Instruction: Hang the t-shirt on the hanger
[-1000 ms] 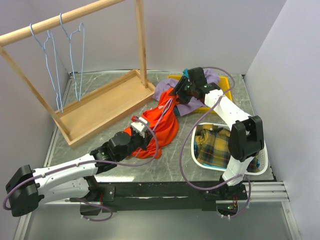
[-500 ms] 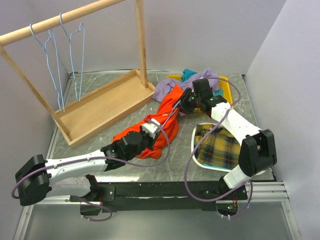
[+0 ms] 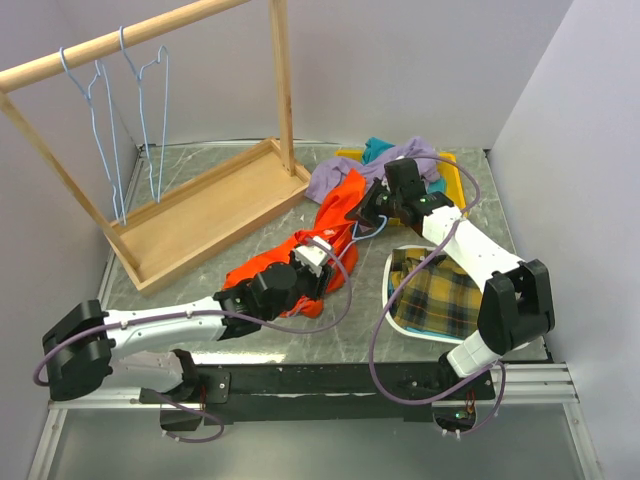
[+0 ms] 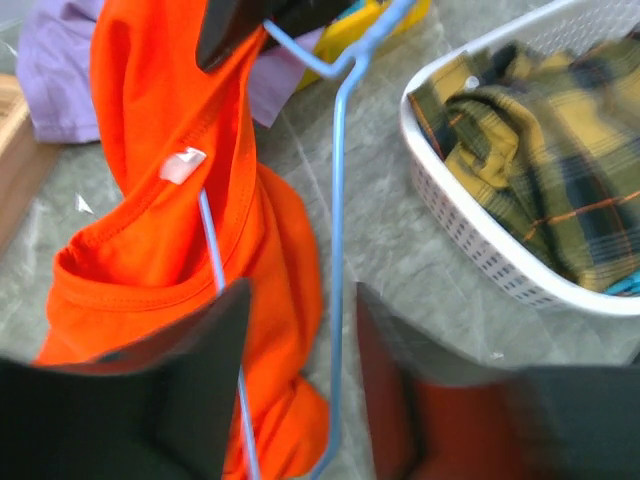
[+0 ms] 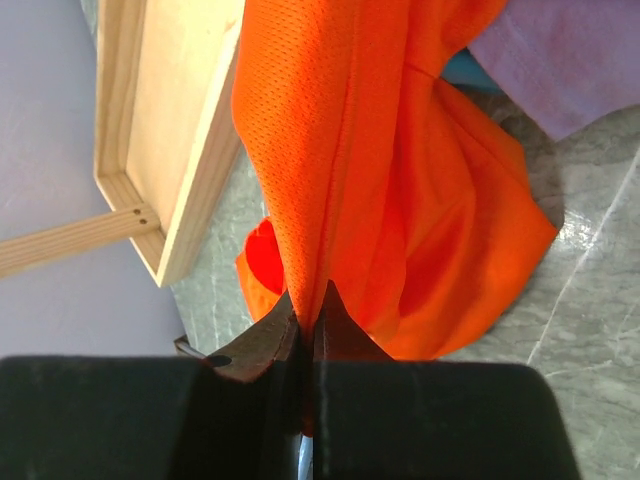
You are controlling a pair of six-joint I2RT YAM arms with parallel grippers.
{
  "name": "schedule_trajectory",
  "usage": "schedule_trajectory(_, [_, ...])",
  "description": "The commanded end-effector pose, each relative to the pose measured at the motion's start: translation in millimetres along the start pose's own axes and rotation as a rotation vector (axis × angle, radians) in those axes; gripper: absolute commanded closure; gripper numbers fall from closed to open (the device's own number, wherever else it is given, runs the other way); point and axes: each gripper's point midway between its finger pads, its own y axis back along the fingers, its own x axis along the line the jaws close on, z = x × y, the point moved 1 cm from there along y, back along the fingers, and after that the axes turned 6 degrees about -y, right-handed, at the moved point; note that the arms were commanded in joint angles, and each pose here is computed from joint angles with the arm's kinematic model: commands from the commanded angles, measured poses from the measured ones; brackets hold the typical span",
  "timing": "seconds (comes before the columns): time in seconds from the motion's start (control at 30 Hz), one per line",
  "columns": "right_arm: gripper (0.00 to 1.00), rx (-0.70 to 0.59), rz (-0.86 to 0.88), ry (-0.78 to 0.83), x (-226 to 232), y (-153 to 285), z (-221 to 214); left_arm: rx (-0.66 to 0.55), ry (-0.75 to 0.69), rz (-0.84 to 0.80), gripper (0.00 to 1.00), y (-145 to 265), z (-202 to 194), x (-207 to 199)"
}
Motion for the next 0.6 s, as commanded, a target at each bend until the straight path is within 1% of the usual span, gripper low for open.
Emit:
schedule_trajectory(0.0, [1.00, -0.013, 0.058, 0.038, 12, 10, -1, -0.112, 0.173, 0.000, 0.42, 18, 42, 3])
schedule_trajectory(0.03, [1.00, -0.015, 0.060, 0.045, 12, 10, -1, -0.113, 0.238, -0.011, 0.34, 23, 44, 1])
schedule_trajectory(0.07, [1.00, -0.017, 0.065, 0.050, 13, 11, -1, -0.129, 0.280, -0.013, 0.32, 34, 49, 4])
schedule_trajectory(0.1, [1.00, -0.021, 0.070, 0.055, 15, 14, 0, -0.093, 0.309, -0.001, 0.31, 39, 42, 6])
schedule_trajectory(0.13, [1.00, -0.026, 0.072, 0.066, 16, 16, 1, -0.083, 0.402, 0.017, 0.28, 46, 41, 8])
schedule_trajectory(0.17, [1.00, -0.025, 0.081, 0.072, 18, 18, 1, -0.103, 0.470, 0.093, 0.27, 55, 45, 23])
schedule_trajectory(0.2, [1.00, -0.032, 0.095, 0.075, 21, 22, 1, -0.045, 0.502, 0.156, 0.26, 62, 29, 32])
schedule_trajectory(0.23, [1.00, -0.035, 0.105, 0.082, 23, 24, 1, -0.039, 0.608, 0.214, 0.25, 66, 24, 39])
schedule_trajectory(0.27, [1.00, -0.040, 0.113, 0.082, 24, 26, 1, -0.035, 0.644, 0.270, 0.25, 70, 24, 49])
schedule_trajectory(0.3, [1.00, -0.048, 0.132, 0.086, 29, 32, 2, -0.009, 0.667, 0.314, 0.26, 68, 17, 61])
schedule_trajectory(0.33, [1.00, -0.053, 0.139, 0.093, 30, 35, 1, 0.047, 0.677, 0.341, 0.28, 68, 6, 67])
schedule_trajectory(0.37, [1.00, -0.061, 0.143, 0.097, 32, 38, 3, 0.110, 0.685, 0.326, 0.28, 60, 2, 65])
schedule_trajectory(0.4, [1.00, -0.084, 0.149, 0.105, 35, 45, 5, 0.140, 0.705, 0.381, 0.30, 55, -5, 83])
schedule_trajectory(0.43, [1.00, -0.091, 0.150, 0.112, 36, 49, 5, 0.162, 0.707, 0.383, 0.31, 50, -2, 87])
schedule_trajectory(0.47, [1.00, -0.113, 0.158, 0.118, 38, 56, 8, 0.205, 0.697, 0.376, 0.31, 41, -11, 87])
schedule_trajectory(0.5, [1.00, -0.127, 0.158, 0.122, 39, 60, 10, 0.224, 0.698, 0.357, 0.31, 35, -11, 87])
schedule_trajectory(0.53, [1.00, -0.144, 0.154, 0.126, 40, 63, 11, 0.223, 0.696, 0.356, 0.33, 30, -6, 90])
schedule_trajectory(0.57, [1.00, -0.163, 0.169, 0.130, 44, 71, 13, 0.261, 0.689, 0.368, 0.35, 23, -15, 91])
